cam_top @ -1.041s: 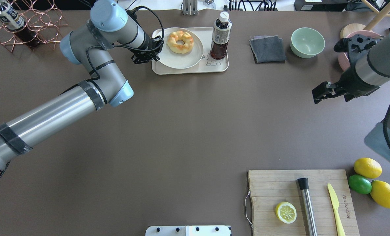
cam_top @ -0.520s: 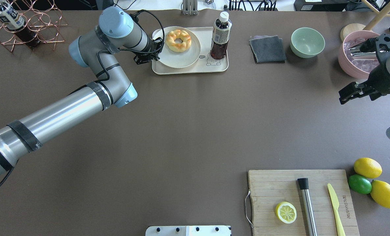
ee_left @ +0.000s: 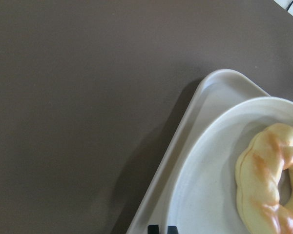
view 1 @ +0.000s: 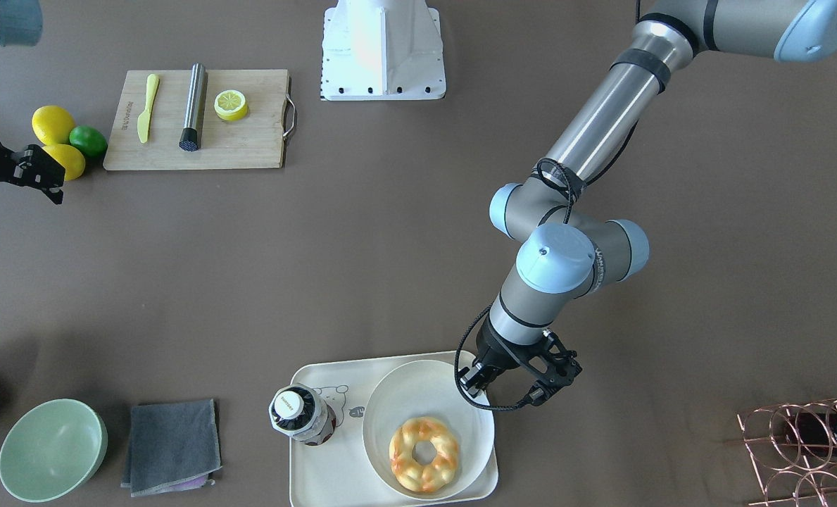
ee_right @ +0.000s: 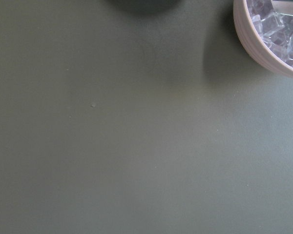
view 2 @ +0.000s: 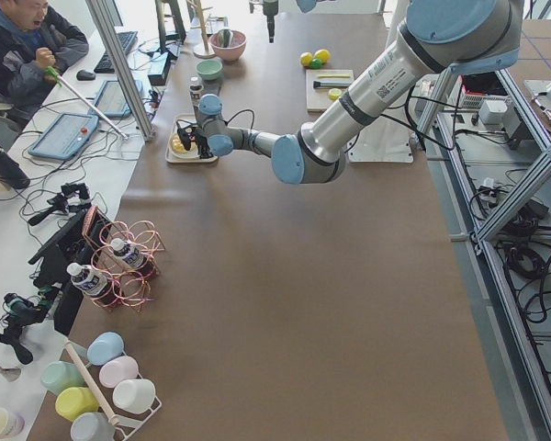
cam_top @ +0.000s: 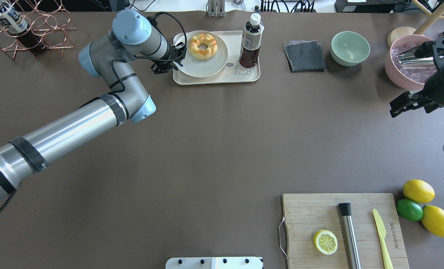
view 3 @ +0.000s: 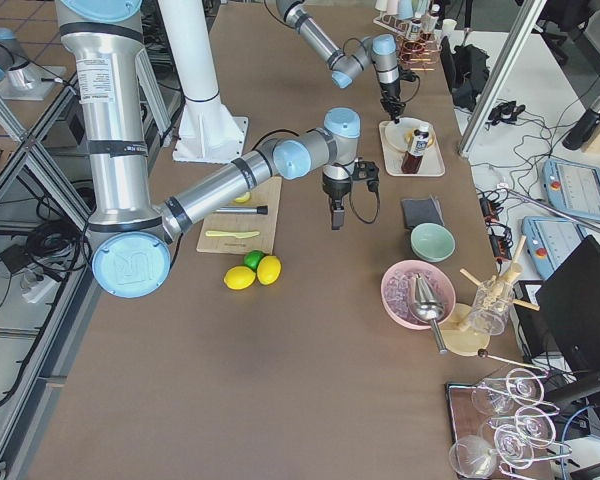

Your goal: Place donut on tray

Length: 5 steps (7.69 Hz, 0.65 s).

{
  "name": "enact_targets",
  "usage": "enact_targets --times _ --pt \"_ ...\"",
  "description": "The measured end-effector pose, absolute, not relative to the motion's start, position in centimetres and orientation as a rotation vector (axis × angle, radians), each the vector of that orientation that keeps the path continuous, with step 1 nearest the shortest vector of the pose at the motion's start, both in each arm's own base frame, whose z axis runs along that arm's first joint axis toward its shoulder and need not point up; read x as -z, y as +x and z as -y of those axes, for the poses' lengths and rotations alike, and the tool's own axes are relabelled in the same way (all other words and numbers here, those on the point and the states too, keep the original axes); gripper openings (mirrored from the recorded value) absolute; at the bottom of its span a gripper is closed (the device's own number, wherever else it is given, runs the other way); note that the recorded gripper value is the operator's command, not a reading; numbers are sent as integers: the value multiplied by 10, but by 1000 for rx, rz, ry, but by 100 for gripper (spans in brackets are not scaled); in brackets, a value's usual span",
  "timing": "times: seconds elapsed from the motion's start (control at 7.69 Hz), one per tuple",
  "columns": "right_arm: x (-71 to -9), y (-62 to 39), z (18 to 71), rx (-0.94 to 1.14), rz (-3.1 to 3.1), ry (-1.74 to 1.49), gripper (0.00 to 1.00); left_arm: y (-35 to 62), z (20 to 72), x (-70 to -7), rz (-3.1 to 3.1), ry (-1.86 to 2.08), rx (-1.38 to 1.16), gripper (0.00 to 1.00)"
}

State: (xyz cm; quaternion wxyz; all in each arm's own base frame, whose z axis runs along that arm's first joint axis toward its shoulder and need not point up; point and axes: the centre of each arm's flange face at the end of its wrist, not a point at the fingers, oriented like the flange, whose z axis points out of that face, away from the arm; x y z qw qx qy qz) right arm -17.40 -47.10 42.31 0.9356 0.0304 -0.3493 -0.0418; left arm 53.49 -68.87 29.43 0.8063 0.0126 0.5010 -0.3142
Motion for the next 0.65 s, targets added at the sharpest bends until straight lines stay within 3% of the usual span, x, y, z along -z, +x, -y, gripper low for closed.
enact_targets --times 0.65 --pt "-427 -149 479 80 728 75 100 483 672 -242 -1107 78 556 98"
